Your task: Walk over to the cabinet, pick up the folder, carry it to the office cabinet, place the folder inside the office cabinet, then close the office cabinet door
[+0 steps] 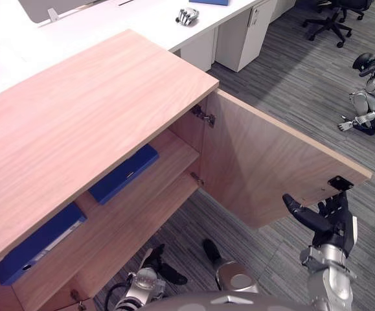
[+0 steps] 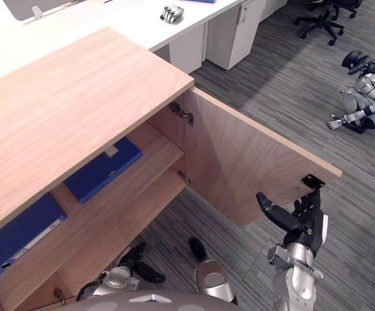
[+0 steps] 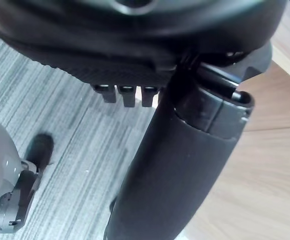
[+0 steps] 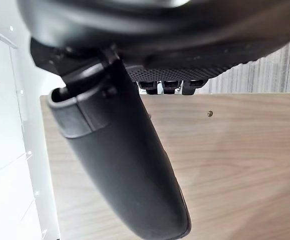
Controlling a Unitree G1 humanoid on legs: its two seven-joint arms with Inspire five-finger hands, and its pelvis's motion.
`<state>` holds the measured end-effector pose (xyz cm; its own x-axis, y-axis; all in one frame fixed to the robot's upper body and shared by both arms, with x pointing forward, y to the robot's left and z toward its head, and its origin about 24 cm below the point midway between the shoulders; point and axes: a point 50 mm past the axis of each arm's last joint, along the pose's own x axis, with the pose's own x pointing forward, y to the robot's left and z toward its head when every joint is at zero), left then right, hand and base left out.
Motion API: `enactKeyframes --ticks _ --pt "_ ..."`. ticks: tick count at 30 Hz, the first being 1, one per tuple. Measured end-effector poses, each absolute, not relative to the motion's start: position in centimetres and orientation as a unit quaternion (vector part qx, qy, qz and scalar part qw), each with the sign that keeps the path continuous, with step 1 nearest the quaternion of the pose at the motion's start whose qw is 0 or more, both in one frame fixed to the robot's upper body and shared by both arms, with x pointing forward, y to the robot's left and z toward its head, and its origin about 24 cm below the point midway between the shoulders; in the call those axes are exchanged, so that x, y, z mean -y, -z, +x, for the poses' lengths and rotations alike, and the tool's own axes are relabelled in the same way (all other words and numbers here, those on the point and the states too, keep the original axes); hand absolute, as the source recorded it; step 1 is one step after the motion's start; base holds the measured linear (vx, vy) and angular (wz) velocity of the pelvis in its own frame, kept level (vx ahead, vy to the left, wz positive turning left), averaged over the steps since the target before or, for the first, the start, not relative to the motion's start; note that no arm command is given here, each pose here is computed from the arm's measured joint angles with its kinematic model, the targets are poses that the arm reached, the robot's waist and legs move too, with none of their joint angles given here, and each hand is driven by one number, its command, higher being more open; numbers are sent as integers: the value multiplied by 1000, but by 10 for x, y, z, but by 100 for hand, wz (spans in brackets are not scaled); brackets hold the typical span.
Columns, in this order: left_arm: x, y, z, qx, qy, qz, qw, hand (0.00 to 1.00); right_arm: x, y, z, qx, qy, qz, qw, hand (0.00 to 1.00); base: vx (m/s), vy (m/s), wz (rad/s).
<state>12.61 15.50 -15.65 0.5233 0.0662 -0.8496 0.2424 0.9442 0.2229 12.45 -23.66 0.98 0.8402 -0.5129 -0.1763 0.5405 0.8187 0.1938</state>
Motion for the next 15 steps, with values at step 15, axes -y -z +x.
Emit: enactKeyframes --ticks 15 --pt "-200 151 109 -476 97 245 839 100 217 -16 82 -130 142 121 974 100 17 -3 -12"
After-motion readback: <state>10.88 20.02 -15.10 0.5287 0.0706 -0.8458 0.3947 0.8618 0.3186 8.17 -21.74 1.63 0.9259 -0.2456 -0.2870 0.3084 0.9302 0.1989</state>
